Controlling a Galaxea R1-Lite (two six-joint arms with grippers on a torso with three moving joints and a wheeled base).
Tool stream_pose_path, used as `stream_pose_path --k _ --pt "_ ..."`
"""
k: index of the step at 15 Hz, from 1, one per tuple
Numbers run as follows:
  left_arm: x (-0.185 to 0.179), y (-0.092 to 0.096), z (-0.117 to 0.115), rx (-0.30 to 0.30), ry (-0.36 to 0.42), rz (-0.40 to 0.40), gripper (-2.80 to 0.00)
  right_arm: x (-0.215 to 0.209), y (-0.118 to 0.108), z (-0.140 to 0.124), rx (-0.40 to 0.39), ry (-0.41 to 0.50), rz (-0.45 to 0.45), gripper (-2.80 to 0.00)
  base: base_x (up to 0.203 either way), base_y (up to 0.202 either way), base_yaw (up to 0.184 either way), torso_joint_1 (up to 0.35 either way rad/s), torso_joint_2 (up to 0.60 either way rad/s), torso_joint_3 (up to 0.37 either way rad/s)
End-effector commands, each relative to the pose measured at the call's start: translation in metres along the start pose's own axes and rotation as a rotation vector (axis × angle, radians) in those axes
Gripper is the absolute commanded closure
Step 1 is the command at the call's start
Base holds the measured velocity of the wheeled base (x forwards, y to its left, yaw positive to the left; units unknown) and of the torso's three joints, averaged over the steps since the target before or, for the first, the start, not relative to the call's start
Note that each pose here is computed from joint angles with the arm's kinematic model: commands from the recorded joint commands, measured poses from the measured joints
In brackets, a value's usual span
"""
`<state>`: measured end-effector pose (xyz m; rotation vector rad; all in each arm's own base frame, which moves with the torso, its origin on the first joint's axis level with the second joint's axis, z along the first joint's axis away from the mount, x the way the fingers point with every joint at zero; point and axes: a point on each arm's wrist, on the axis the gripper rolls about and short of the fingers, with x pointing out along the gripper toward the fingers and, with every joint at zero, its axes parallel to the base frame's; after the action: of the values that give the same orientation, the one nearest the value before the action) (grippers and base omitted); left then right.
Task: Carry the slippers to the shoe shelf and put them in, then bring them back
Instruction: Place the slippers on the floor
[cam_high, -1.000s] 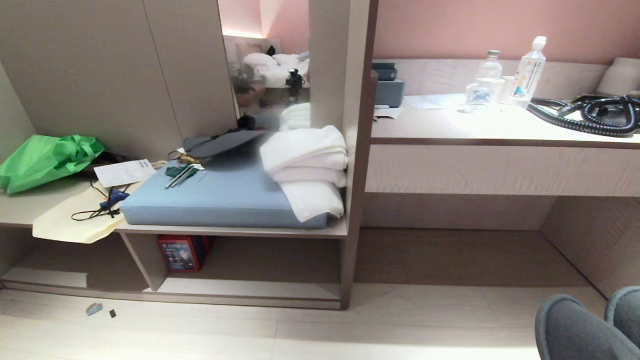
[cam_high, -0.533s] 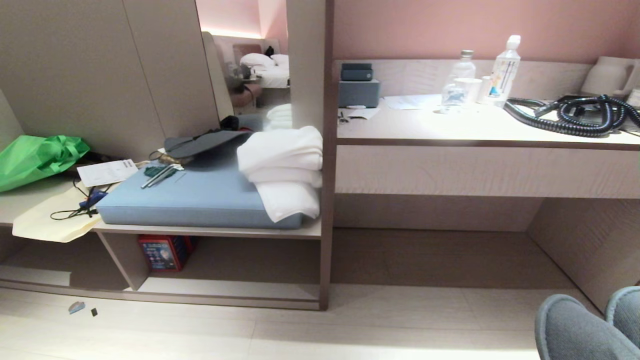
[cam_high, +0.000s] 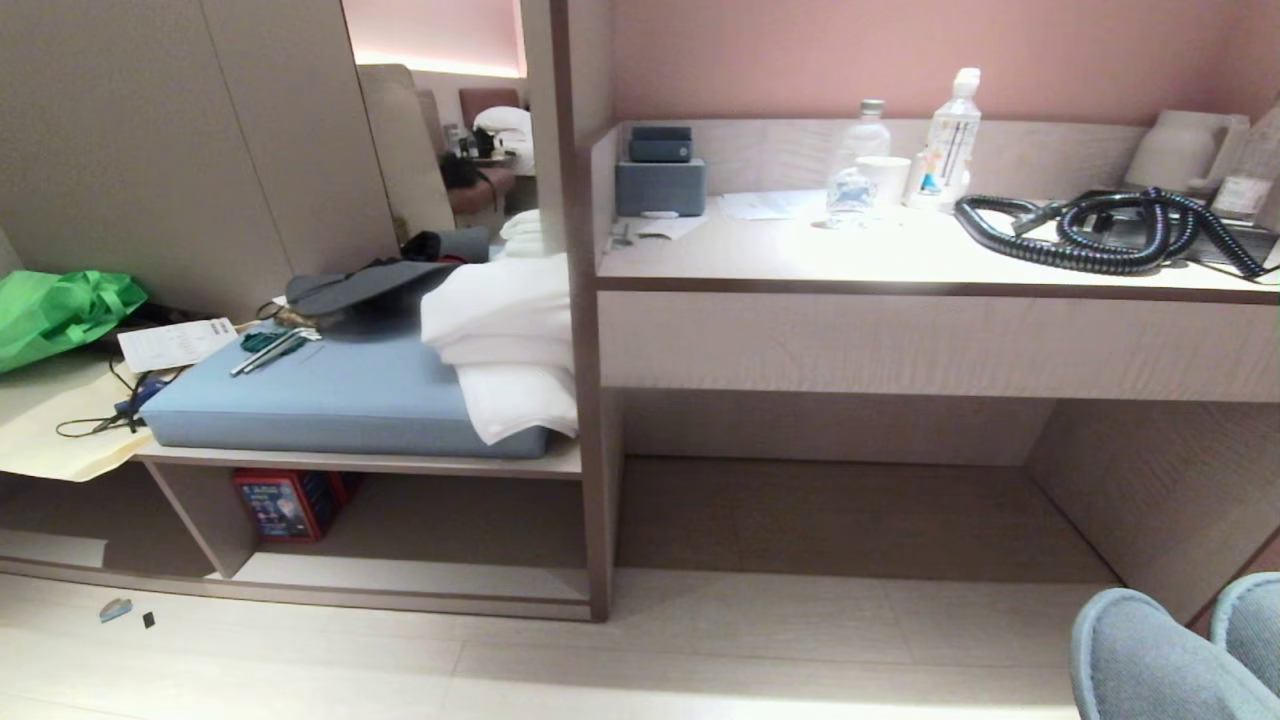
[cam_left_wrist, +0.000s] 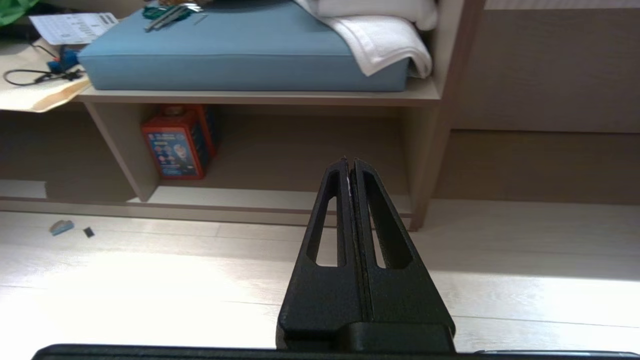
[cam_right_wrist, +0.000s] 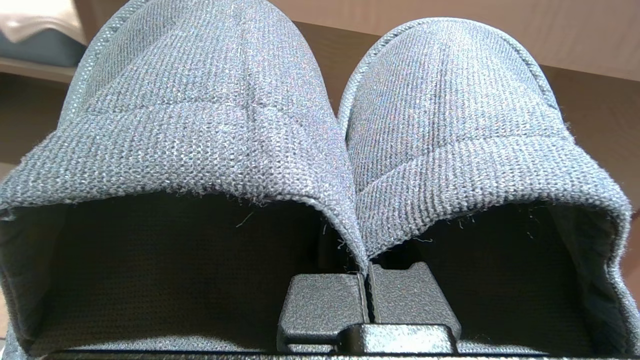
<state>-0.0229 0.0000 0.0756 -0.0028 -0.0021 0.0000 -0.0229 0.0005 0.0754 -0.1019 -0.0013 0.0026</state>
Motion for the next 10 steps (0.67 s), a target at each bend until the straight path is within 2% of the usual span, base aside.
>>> stream_pose_path --k 1,3,5,10 --pt "0.0001 0.0000 0.0000 0.000 0.001 0.000 0.00 0.0001 0.0000 0.0000 -0.001 0.001 0.001 0.00 0.000 -0.196 0.002 0.006 0.01 0.006" --pt "0.0001 0.0000 0.0000 0.000 0.001 -0.001 0.00 0.0001 0.0000 0.0000 -0.001 0.001 0.001 0.00 0.000 -0.189 0.002 0.004 0.00 -0.002" --pt "0.0001 0.0000 0.0000 0.000 0.001 0.000 0.00 0.0001 0.0000 0.0000 -0.007 0.001 0.001 0.00 0.000 -0.096 0.003 -0.003 0.00 0.005" --pt "0.0001 0.0000 0.0000 0.000 0.001 0.000 0.00 0.0001 0.0000 0.0000 -0.013 0.001 0.001 0.00 0.000 0.000 0.000 0.000 0.00 0.000"
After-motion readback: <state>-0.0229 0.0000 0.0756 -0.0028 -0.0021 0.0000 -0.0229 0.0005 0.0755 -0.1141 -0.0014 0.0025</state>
